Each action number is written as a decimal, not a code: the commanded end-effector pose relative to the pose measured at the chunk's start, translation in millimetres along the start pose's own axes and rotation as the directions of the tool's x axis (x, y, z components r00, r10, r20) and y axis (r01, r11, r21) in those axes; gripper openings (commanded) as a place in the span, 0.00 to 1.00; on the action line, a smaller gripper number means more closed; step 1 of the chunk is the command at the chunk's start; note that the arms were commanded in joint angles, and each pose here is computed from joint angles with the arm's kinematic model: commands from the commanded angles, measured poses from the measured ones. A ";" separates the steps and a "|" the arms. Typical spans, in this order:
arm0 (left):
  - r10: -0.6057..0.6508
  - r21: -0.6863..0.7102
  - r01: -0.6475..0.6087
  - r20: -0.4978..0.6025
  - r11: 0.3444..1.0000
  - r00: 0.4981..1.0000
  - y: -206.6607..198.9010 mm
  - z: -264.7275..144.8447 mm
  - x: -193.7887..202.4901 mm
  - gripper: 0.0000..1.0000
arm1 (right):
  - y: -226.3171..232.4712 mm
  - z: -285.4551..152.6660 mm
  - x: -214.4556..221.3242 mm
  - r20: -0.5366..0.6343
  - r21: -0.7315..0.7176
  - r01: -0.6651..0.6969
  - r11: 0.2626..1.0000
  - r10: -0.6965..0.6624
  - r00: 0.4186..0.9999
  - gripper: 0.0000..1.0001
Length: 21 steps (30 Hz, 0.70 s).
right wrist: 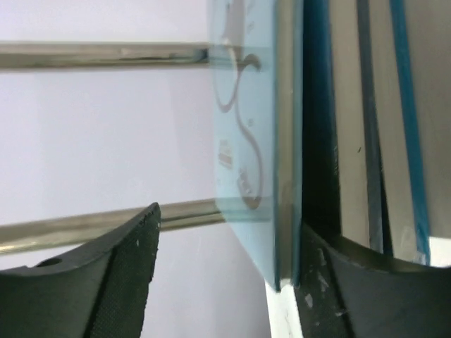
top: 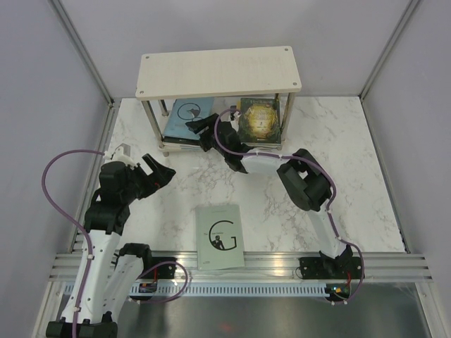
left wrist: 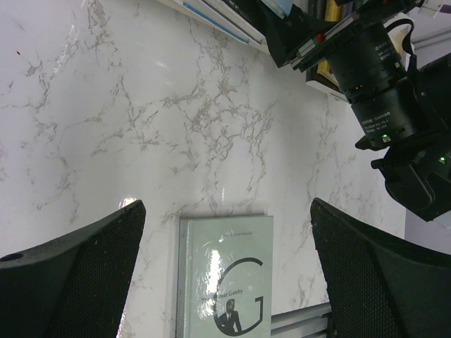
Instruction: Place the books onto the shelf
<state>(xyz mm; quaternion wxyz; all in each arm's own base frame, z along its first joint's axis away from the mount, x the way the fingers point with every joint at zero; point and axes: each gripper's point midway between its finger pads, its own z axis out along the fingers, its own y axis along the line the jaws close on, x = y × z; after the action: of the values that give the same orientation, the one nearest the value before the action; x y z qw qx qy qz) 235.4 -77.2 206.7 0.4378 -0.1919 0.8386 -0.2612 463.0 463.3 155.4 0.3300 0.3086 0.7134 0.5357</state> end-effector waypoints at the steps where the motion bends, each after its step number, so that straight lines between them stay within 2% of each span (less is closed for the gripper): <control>1: 0.038 0.009 -0.038 -0.016 0.999 0.999 0.9 -0.7 3.3 1.00 | 30.1 -18.2 0.1 -0.001 -0.024 0.003 1.000 -0.003 1.000 0.75; 7: 0.035 0.001 -0.035 -0.022 0.999 0.999 2.3 1.4 3.8 1.00 | 37.3 -31.5 -2.9 -0.020 0.027 0.032 0.999 -0.032 0.999 0.76; 14: 0.034 -0.007 -0.034 -0.020 0.999 0.999 4.0 2.7 3.2 1.00 | 15.3 -48.9 -3.6 -0.105 0.169 0.074 0.983 -0.057 0.993 0.76; 21: 0.024 -0.020 -0.025 -0.038 1.000 0.999 7.2 7.6 6.0 1.00 | 11.7 -77.5 -0.7 -0.182 0.191 0.178 0.965 -0.143 0.973 0.76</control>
<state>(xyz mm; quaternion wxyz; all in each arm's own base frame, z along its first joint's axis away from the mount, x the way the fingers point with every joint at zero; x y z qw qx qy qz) 238.2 -77.3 199.1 0.4240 -0.1957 0.8461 -0.2569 421.3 432.0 160.0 0.2742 0.2742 0.8000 0.4580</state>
